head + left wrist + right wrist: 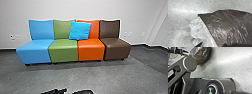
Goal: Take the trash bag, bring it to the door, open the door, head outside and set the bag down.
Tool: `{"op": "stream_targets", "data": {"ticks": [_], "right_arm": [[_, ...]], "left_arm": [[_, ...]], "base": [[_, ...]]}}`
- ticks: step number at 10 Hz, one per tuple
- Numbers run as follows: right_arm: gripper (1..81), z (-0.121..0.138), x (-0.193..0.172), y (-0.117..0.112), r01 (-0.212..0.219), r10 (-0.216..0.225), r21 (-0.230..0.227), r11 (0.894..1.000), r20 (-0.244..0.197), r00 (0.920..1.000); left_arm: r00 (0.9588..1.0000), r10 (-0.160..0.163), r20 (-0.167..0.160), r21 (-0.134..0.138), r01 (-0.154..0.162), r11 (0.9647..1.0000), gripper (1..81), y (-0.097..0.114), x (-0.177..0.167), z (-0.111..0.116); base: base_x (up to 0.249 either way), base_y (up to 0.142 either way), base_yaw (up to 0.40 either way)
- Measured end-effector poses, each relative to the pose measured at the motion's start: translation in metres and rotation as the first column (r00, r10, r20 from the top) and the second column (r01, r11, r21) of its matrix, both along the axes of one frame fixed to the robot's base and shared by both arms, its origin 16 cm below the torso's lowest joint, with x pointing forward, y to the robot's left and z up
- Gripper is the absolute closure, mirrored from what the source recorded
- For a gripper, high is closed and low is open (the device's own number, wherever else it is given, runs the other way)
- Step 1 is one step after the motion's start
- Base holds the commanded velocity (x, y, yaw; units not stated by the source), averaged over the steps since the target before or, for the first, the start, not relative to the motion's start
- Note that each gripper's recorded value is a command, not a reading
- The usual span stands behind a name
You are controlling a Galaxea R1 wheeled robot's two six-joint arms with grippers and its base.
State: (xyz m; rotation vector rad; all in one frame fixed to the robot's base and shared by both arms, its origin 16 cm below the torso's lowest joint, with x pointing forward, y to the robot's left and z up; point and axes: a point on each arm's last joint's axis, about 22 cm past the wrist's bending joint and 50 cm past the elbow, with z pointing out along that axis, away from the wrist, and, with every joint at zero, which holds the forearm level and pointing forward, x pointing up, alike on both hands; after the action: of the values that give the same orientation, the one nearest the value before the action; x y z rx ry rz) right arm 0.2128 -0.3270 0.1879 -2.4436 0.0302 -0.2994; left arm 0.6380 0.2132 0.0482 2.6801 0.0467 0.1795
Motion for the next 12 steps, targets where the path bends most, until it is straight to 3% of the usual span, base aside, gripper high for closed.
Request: {"op": "stream_targets", "data": {"ticks": [2, 4, 6, 9, 12], "right_arm": [[1.0, -0.016, -0.002, 0.003, -0.001, 0.001, 0.005, 1.0, 0.01, 0.9999], [1.0, -0.024, -0.006, 0.002, 0.001, -0.001, 0.003, 1.0, -0.02, 0.9998], [1.0, -0.03, -0.012, 0.002, 0.006, -0.005, 0.004, 1.0, -0.074, 0.9972], [1.0, -0.035, -0.013, -0.002, 0.007, -0.007, -0.006, 1.0, -0.086, 0.9963], [1.0, -0.041, -0.018, 0.006, 0.007, -0.007, 0.005, 1.0, -0.095, 0.9955]], "left_arm": [[0.9985, -0.024, -0.049, -0.016, 0.023, 0.9996, 1.0, -0.026, -0.033, -0.032], [0.9925, -0.048, -0.112, -0.044, 0.043, 0.9981, 1.0, -0.063, -0.062, -0.061], [0.9864, -0.037, -0.16, -0.036, 0.032, 0.9988, 1.0, -0.065, -0.075, -0.088], [0.9868, -0.013, -0.162, -0.012, 0.011, 0.9999, 1.0, -0.057, -0.074, -0.097], [0.9916, 0.018, -0.128, 0.009, -0.017, 0.9998, 1.0, -0.055, -0.097, -0.121]], "base": [[0.0, 0.0, 0.0], [0.0, 0.0, 0.0], [0.0, 0.0, 0.0], [0.0, 0.0, 0.0], [0.0, 0.0, 0.0]]}}
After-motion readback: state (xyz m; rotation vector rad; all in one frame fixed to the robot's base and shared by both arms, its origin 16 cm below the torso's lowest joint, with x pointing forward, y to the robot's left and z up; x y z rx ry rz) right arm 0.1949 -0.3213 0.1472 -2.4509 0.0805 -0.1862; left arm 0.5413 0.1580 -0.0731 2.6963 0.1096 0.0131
